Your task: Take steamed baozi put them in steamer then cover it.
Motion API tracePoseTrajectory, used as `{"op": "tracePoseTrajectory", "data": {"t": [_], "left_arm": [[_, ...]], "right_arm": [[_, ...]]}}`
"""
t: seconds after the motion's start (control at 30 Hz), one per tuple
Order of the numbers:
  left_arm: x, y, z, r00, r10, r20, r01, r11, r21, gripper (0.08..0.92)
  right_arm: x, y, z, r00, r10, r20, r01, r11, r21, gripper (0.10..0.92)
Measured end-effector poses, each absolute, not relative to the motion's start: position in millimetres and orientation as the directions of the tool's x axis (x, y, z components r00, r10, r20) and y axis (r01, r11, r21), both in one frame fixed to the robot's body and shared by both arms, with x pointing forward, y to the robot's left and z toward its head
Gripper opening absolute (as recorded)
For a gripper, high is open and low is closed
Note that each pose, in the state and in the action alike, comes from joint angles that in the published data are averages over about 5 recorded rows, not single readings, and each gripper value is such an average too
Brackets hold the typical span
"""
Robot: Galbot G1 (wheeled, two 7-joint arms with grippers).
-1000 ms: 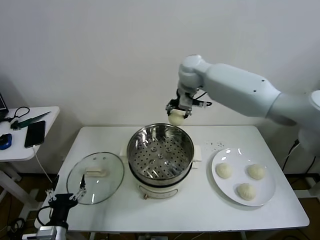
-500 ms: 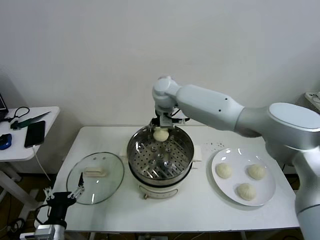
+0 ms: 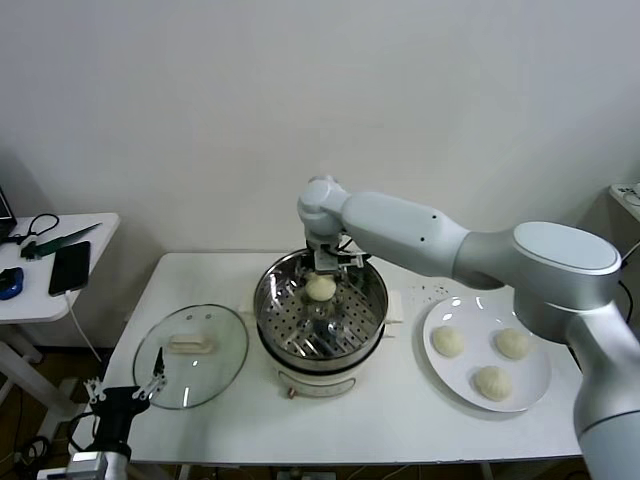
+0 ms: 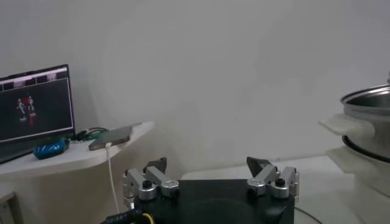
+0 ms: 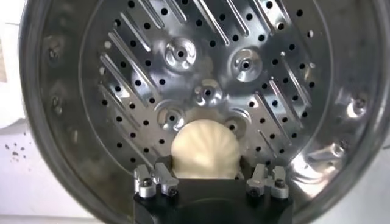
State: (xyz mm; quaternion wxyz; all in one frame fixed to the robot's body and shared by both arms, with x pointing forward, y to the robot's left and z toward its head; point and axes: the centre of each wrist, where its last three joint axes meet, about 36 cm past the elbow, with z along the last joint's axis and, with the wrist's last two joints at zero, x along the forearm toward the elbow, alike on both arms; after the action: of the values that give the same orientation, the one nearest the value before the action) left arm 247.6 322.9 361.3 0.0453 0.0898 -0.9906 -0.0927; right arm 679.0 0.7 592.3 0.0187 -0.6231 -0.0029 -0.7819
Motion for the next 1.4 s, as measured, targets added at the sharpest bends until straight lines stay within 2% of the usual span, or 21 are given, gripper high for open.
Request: {"op": "tracePoseTrajectory", "data": {"t": [0.37, 0.6, 0.83, 1.07, 1.23, 1.4], "left_arm": [[245, 323, 358, -0.979, -0.185, 0.08, -0.167, 0.967, 0.191, 0.823], [245, 322, 359, -0.982, -0.175, 0.077, -0.158, 0.969, 0.19, 0.823], [243, 323, 361, -0.984, -0.161, 0.072, -0.145, 0.971, 0.188, 0.823], [240, 325, 360, -0.986, -0.149, 0.075, -0.133, 0.973, 0.186, 0.823], [240, 322, 361, -0.988, -0.138, 0.071, -0.124, 0.976, 0.181, 0.823], [238, 322, 362, -0.988, -0.136, 0.071, -0.122, 0.976, 0.183, 0.823]], "right_arm": [[678, -11, 616, -0.232, -0.037, 0.972, 0.014, -0.999, -0.035, 0.823], [680, -52, 660, -0.24, -0.084, 0.967, -0.078, -0.991, -0.105, 0.823], [675, -133, 692, -0.241, -0.144, 0.96, -0.328, -0.918, -0.22, 0.823], [657, -227, 681, -0.232, -0.196, 0.953, -0.672, -0.676, -0.303, 0.823], [644, -287, 651, -0.225, -0.2, 0.954, -0.848, -0.442, -0.292, 0.823], [633, -330, 611, -0.193, -0.187, 0.963, -0.936, -0.259, -0.238, 0.823]]}}
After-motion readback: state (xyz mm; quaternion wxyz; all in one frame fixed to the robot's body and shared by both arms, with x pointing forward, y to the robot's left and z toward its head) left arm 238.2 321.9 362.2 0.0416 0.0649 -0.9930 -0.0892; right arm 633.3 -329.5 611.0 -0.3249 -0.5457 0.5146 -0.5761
